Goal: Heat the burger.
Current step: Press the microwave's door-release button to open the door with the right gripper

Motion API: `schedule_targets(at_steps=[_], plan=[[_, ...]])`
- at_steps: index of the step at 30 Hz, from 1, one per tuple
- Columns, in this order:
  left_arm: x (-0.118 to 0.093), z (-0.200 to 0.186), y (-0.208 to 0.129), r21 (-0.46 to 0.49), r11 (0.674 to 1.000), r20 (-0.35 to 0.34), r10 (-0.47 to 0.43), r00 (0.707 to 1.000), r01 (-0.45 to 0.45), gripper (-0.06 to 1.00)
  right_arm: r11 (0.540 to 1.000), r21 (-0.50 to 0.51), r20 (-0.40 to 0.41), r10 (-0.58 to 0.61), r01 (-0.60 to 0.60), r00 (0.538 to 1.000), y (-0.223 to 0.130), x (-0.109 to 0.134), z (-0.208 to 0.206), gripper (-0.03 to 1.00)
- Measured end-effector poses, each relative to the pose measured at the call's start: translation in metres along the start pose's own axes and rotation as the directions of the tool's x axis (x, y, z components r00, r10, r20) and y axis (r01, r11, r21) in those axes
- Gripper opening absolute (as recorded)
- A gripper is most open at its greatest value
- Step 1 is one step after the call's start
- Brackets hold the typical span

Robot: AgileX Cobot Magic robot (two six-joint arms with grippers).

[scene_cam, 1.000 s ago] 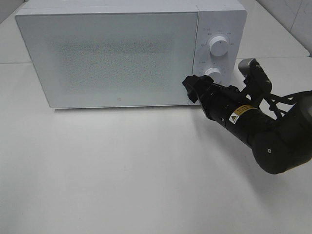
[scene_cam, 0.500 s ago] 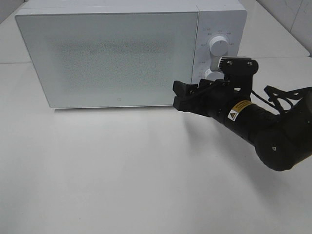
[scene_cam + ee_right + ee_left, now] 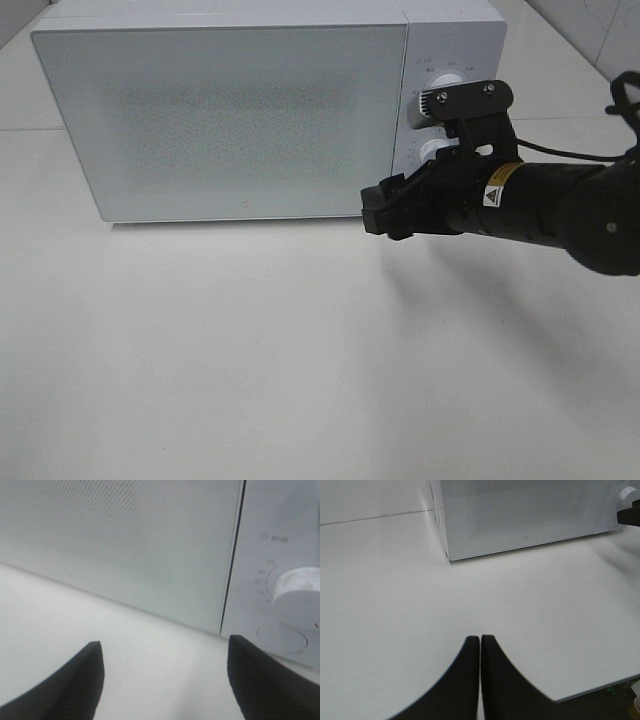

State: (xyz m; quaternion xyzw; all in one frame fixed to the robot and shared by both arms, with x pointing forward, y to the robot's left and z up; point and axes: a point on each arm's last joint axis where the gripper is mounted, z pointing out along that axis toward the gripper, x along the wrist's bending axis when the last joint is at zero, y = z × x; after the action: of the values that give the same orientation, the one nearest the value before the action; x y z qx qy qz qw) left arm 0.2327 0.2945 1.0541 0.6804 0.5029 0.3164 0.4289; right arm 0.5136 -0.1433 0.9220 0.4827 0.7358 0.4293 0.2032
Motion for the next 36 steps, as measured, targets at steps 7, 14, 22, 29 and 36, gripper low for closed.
schedule_targets(at_steps=[7,14,22,29,36], plan=[[0.000,0.000,0.000,0.000,1.000,0.000,0.000,1.000,0.000,0.00,0.947,0.322,0.080,-0.049,0.021,0.996,0.021,-0.002,-0.011,0.64],[0.000,0.000,0.000,0.000,1.000,0.000,0.000,1.000,0.000,0.00,0.895,0.446,0.130,-0.059,-0.005,0.990,0.044,-0.006,-0.015,0.69],[0.000,0.000,0.000,0.000,1.000,0.000,0.000,1.000,0.000,0.00,0.838,0.520,0.282,0.016,-0.167,0.959,0.058,-0.055,-0.028,0.74],[0.000,0.000,0.000,0.000,1.000,0.000,0.000,1.000,0.000,0.00,0.709,0.585,0.459,0.110,-0.393,0.882,0.045,-0.104,-0.056,0.75],[0.000,0.000,0.000,0.000,1.000,0.000,0.000,1.000,0.000,0.00,0.727,0.550,0.474,0.133,-0.411,0.870,0.061,-0.100,-0.086,0.75]])
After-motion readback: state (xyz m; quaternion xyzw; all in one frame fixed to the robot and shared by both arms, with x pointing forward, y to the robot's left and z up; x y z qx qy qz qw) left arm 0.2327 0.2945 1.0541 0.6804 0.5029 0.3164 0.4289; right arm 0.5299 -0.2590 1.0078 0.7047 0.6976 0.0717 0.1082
